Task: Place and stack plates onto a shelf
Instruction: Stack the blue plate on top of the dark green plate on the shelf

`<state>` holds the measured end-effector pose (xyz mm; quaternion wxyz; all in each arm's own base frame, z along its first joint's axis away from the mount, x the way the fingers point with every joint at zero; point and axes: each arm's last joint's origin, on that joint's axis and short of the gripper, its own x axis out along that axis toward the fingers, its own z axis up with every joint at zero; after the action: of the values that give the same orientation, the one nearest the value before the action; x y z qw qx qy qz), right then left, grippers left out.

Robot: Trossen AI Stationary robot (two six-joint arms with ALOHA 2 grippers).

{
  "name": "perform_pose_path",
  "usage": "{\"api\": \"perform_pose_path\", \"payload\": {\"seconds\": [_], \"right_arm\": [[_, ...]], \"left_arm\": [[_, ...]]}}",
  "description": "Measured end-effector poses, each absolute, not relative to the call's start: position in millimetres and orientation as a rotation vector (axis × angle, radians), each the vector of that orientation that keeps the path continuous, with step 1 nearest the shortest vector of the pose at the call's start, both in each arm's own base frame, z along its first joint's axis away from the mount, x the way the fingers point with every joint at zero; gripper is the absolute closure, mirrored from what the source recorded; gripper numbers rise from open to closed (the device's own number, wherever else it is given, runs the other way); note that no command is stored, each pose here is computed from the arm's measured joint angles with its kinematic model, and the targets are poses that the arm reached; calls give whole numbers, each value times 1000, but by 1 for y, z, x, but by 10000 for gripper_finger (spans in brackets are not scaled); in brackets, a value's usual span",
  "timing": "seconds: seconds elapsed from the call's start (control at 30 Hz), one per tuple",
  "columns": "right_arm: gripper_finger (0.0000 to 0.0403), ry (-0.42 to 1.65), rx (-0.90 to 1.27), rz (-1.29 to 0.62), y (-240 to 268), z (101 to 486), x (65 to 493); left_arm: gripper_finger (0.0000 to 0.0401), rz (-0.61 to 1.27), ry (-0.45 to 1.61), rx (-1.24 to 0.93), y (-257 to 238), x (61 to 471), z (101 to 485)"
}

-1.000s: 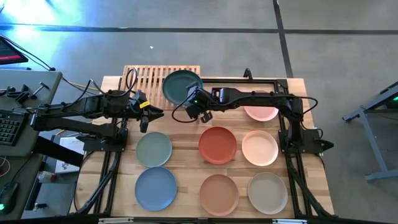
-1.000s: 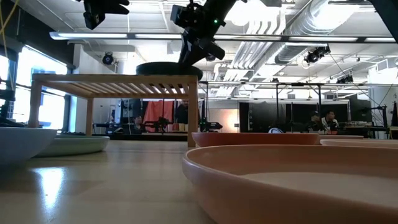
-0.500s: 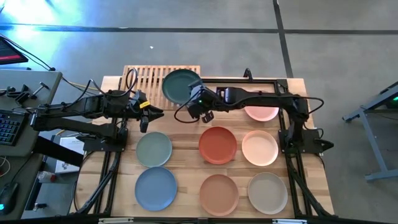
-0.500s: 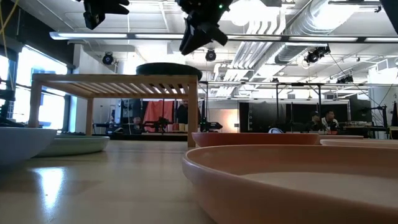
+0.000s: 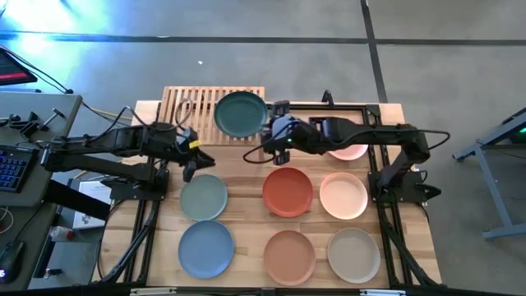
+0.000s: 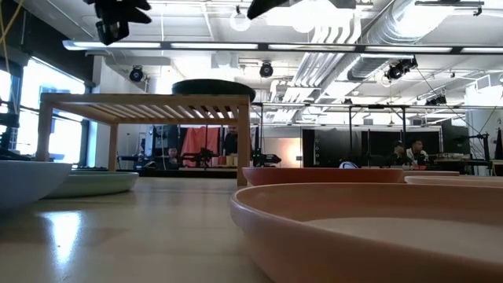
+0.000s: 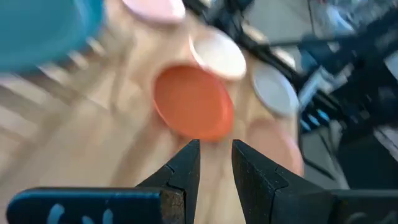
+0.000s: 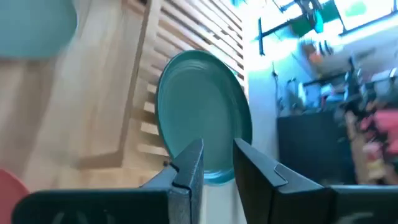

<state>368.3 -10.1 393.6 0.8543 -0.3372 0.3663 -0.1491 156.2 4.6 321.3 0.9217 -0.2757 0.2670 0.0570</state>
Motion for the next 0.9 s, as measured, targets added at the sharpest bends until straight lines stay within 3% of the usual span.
{"api": "perform_pose_path", "payload": {"seconds": [0.13,0.33,0.9], "right_arm": [[329,726,-483,-348,-7,403,354],[329,754,-154,-218,-5,400,345],[329,838,-116,-68,9,390,343]], "left_arm": [[318,38,672,-565,-7,161,311],[318,-67,814,-508,-30,175,297],[318,-116,1175,-355,-83,214,237]]}}
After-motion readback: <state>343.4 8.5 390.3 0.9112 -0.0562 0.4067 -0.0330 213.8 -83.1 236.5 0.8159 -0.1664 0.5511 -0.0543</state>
